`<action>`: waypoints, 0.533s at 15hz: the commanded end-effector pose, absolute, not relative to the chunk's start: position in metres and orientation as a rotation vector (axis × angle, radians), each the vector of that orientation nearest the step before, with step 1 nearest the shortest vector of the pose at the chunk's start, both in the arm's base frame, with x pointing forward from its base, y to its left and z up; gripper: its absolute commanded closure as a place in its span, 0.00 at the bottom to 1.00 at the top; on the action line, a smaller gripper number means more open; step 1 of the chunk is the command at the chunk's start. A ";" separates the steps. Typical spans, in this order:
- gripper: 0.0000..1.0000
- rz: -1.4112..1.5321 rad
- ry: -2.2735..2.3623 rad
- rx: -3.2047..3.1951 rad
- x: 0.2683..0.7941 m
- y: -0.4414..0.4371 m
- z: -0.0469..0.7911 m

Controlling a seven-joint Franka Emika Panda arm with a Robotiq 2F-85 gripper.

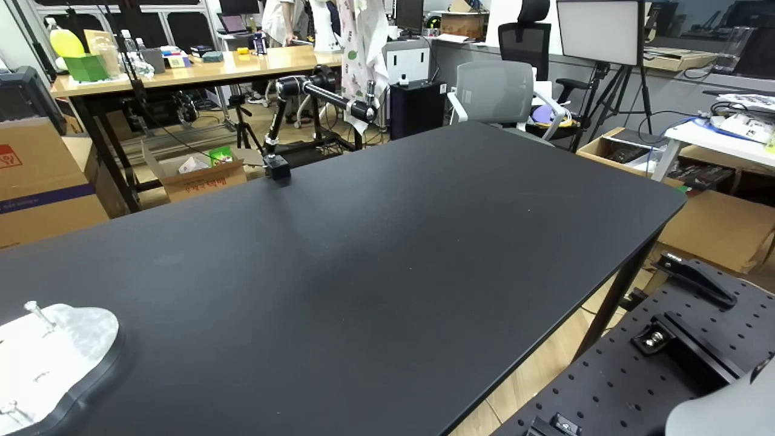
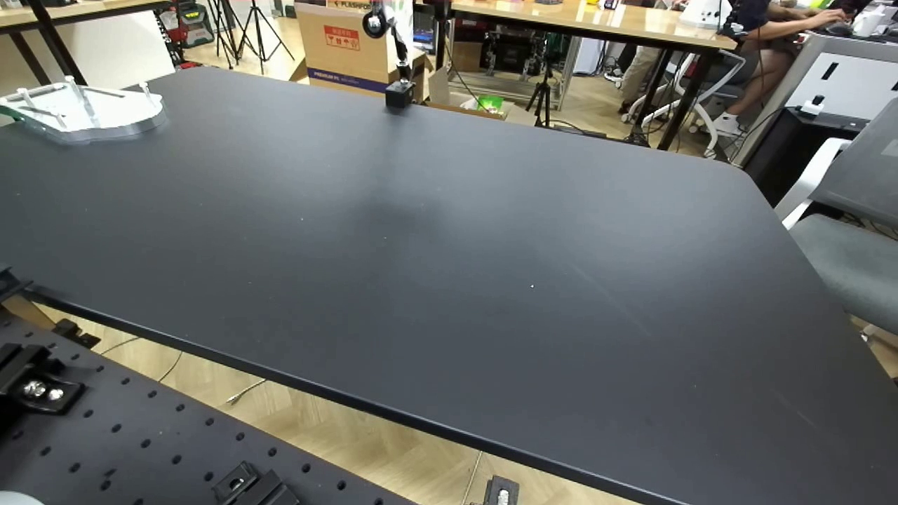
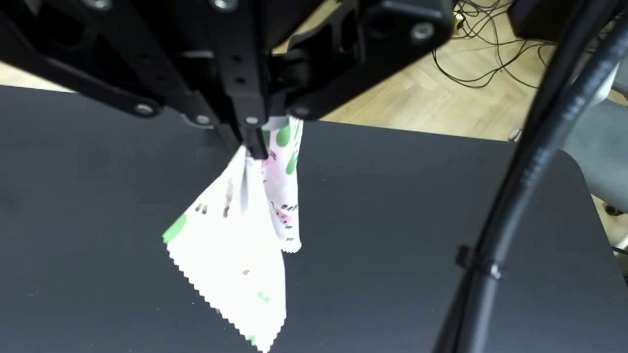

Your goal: Hang the cloth on the stand

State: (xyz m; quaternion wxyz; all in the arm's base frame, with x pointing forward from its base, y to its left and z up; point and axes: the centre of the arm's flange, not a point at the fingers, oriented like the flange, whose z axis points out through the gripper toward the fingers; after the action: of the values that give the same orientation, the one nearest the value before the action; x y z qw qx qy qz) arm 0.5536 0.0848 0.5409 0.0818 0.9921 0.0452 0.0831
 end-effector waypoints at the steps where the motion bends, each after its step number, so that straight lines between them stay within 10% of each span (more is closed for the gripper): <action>1: 0.99 0.145 0.044 2.977 0.553 0.086 0.548; 8: 0.99 -0.157 0.014 3.020 0.554 0.060 0.506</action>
State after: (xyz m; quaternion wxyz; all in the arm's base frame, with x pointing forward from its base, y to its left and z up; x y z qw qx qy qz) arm 0.5442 0.0677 0.5137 0.0758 0.9969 0.0128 -0.0193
